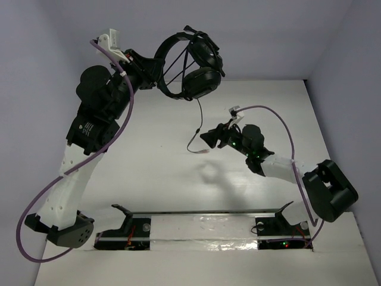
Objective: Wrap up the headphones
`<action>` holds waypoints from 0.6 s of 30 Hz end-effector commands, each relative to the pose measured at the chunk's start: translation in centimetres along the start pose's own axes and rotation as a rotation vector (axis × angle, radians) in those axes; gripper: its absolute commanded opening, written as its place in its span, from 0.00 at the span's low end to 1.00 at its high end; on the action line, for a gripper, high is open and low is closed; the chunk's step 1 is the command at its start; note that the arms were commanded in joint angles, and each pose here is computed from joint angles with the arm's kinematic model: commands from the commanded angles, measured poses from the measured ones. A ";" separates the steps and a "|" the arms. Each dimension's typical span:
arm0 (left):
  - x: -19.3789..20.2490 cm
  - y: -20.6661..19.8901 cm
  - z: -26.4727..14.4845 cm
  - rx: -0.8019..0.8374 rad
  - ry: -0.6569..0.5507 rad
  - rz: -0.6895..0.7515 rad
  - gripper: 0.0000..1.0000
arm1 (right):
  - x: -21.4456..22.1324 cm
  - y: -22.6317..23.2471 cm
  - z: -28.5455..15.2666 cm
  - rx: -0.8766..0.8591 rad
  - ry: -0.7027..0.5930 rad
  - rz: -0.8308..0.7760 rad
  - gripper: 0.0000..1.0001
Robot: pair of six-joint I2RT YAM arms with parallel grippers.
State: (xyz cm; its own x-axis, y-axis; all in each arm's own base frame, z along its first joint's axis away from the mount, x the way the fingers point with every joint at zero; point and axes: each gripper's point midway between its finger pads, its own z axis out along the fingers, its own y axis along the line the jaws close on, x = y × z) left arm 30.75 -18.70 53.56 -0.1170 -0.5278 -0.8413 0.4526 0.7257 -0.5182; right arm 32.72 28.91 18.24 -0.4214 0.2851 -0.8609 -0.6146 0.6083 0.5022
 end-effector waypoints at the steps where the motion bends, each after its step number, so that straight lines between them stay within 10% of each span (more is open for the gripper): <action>1: -3.1 -1.8 -0.1 0.059 -0.106 -0.029 0.00 | -0.6 4.4 0.3 -0.156 0.009 -0.087 0.64; 13: -2.1 -1.9 -1.1 0.082 -0.075 -0.044 0.00 | -0.1 11.9 -1.4 -0.490 0.051 -0.073 0.59; 18: -2.5 -2.1 -1.5 0.083 -0.081 -0.038 0.00 | -2.0 8.8 0.1 -0.277 -0.034 -0.061 0.52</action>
State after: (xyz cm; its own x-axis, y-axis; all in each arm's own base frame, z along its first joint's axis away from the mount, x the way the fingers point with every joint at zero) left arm 31.21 -19.35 51.47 -0.1678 -0.5054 -0.8464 0.4406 0.7296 -0.5230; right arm 26.76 34.18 20.77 -0.4498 0.1875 -0.8732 -0.7982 0.3542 0.4872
